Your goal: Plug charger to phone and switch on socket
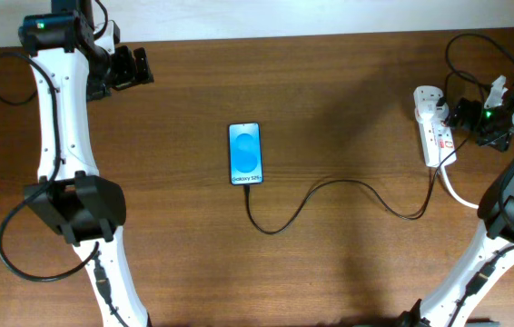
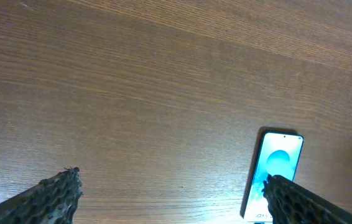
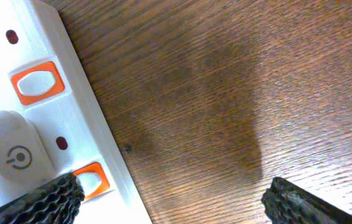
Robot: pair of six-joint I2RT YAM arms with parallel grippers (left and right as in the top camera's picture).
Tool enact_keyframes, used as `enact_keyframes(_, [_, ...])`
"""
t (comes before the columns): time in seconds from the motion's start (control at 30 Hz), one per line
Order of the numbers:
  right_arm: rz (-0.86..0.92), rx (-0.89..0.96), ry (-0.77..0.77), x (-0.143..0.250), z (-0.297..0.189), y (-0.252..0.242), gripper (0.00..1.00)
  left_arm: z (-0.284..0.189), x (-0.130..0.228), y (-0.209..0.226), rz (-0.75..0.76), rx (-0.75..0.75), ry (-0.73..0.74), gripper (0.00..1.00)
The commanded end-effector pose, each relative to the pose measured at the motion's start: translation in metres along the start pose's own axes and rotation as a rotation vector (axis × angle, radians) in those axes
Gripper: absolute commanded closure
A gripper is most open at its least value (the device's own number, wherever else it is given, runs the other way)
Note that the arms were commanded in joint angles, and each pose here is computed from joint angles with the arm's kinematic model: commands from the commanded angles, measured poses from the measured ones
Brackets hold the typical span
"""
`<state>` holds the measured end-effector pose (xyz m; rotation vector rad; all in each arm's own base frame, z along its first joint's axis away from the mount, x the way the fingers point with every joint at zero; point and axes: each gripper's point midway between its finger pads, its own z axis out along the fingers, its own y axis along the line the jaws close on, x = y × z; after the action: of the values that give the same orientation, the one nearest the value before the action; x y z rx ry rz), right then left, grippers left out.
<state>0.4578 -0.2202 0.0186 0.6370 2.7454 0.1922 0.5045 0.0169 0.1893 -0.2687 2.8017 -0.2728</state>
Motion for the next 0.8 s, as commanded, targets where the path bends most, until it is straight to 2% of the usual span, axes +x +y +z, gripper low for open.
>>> enact_keyframes(0.0, [-0.073,-0.097,0.12,0.033,0.03,0.046,0.01,-0.007,-0.003,0.002,0.005,-0.01,-0.022,0.01])
enact_keyframes(0.77, [-0.066,-0.161,0.129,0.036,0.028,0.057,0.01,-0.007,-0.003,0.002,0.005,-0.01,-0.022,0.01])
